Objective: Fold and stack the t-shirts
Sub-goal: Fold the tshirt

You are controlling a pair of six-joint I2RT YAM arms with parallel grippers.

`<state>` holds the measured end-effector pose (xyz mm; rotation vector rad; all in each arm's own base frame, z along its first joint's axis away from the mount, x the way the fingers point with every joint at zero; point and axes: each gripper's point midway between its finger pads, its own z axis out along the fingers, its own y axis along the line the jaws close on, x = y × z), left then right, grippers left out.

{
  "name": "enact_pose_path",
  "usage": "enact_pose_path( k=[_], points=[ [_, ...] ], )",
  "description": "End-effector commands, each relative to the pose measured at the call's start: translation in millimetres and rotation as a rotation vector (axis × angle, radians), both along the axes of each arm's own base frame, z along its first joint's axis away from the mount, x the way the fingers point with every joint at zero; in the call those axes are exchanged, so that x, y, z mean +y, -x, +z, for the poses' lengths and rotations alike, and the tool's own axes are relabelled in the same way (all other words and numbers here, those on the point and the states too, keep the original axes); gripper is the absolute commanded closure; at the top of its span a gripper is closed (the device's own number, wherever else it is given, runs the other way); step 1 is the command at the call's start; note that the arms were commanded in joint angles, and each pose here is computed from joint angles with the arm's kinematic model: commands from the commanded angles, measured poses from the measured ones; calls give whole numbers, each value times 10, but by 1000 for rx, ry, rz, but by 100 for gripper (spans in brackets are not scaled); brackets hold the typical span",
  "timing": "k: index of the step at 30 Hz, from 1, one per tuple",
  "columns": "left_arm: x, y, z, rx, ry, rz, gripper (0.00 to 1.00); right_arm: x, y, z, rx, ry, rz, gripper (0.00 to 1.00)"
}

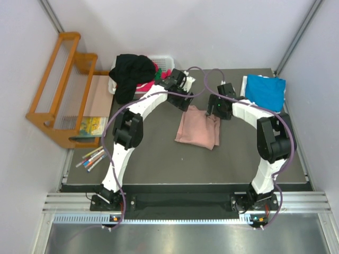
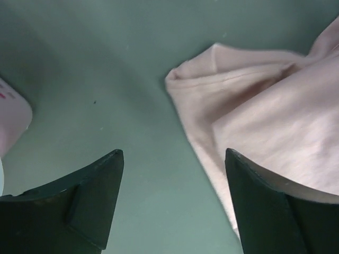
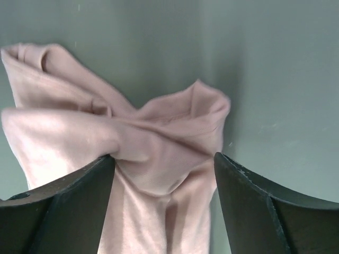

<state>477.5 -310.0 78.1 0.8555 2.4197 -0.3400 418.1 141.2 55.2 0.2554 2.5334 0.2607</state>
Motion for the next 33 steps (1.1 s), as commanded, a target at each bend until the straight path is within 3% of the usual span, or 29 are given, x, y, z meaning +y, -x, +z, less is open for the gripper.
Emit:
enact_pose_path(
  k=[1,8,13,18,22,25,27,28,29,31,33],
  points=[
    [129,40,486,-74,25,-1,15,-195,-271,185,-54,31,-36,23],
    [445,578,672,-26,-23,-44,12,-456,-447,669,-132,79,-103,15],
    [700,846,977,-56,-30,-33,12,-479,-337,973,-161,67,-102,12],
    [920,985,1275,-93,-34,15,12,328,7,1194,-166,-156,130,11],
    [1126,1061,1249,-83,-55,60,12,983,340,1362,-150,-421,341,11],
    [1285,1133,1140,-66,-87,84,12,1224,648,1212,-37,-606,427,11],
    [1348,1163,1149,-76,-88,95,12,1280,735,1088,9,-701,442,11],
    [1370,1190,1099,-68,-93,98,12,1274,879,940,103,-788,408,11],
    [1382,1205,1130,-76,-89,98,12,1317,796,1035,30,-851,441,10],
    [1405,1220,1126,-77,-93,100,12,1252,879,836,113,-934,360,8],
    [1419,1226,1163,-85,-92,101,12,1245,826,792,94,-984,350,7]
  ],
)
